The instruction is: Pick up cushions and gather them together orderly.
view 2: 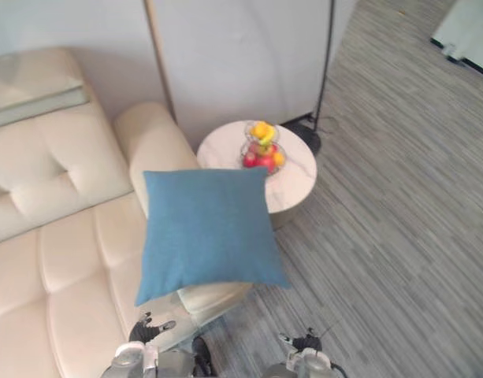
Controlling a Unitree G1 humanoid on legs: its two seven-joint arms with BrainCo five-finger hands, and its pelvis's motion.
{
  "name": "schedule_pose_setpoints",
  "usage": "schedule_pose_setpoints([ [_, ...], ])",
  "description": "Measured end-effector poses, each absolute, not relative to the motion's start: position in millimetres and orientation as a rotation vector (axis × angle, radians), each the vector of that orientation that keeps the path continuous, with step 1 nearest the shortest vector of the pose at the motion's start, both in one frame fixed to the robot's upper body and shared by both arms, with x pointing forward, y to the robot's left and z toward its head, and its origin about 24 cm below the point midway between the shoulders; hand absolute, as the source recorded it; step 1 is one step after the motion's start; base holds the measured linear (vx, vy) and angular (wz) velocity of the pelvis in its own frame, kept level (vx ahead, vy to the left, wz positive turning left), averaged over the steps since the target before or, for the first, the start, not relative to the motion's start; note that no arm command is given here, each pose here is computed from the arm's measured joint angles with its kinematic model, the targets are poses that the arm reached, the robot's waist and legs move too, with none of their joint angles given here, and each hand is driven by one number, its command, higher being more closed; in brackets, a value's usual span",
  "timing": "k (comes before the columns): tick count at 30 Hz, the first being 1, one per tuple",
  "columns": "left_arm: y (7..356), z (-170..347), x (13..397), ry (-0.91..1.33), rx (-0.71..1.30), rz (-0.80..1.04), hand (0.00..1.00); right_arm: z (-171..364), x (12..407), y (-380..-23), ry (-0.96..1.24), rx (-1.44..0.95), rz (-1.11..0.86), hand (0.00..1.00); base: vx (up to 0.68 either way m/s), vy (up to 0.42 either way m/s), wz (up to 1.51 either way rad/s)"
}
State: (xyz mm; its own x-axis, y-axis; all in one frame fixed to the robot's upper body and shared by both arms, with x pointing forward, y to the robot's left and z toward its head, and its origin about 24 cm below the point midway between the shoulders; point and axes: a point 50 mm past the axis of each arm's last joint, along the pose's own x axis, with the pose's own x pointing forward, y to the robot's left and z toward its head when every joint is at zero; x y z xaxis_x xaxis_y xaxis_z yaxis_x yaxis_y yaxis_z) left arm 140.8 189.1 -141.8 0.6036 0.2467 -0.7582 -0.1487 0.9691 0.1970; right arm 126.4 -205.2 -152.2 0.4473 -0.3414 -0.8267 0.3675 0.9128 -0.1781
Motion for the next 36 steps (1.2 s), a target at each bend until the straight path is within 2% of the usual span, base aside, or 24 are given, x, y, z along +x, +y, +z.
schedule_pose_setpoints([
  [4,193.3,-143.0,138.0,0.908,0.154,0.212,0.00,-156.4,111.8,-206.9,1.052,0.038,-0.458,0.00,0.11,-0.200,1.05],
  [11,188.3,-148.6,127.3,0.949,0.125,0.222,0.00,-157.8,105.8,-207.0,1.060,0.072,-0.492,0.00,0.08,-0.143,0.40],
  [18,195.8,-145.8,133.8,0.933,0.132,0.242,0.00,-154.5,107.1,-216.8,1.024,0.080,-0.539,0.00,0.01,0.001,0.17],
  [23,242.0,-124.4,150.7,0.821,0.182,0.354,0.00,-125.3,131.4,-261.9,0.833,-0.017,-0.589,0.00,-0.05,0.053,0.09],
  [26,269.1,-99.8,167.5,0.690,0.186,0.443,0.00,-87.8,155.0,-294.9,0.622,-0.078,-0.621,0.00,-0.05,0.048,0.15],
  [31,265.2,-87.0,173.4,0.595,0.138,0.485,0.00,-61.7,177.3,-299.3,0.476,-0.102,-0.593,0.00,0.02,0.020,0.02],
  [36,249.6,-62.5,198.3,0.445,0.084,0.454,0.00,-50.5,198.3,-287.8,0.406,-0.079,-0.526,0.00,0.09,-0.004,0.02],
])
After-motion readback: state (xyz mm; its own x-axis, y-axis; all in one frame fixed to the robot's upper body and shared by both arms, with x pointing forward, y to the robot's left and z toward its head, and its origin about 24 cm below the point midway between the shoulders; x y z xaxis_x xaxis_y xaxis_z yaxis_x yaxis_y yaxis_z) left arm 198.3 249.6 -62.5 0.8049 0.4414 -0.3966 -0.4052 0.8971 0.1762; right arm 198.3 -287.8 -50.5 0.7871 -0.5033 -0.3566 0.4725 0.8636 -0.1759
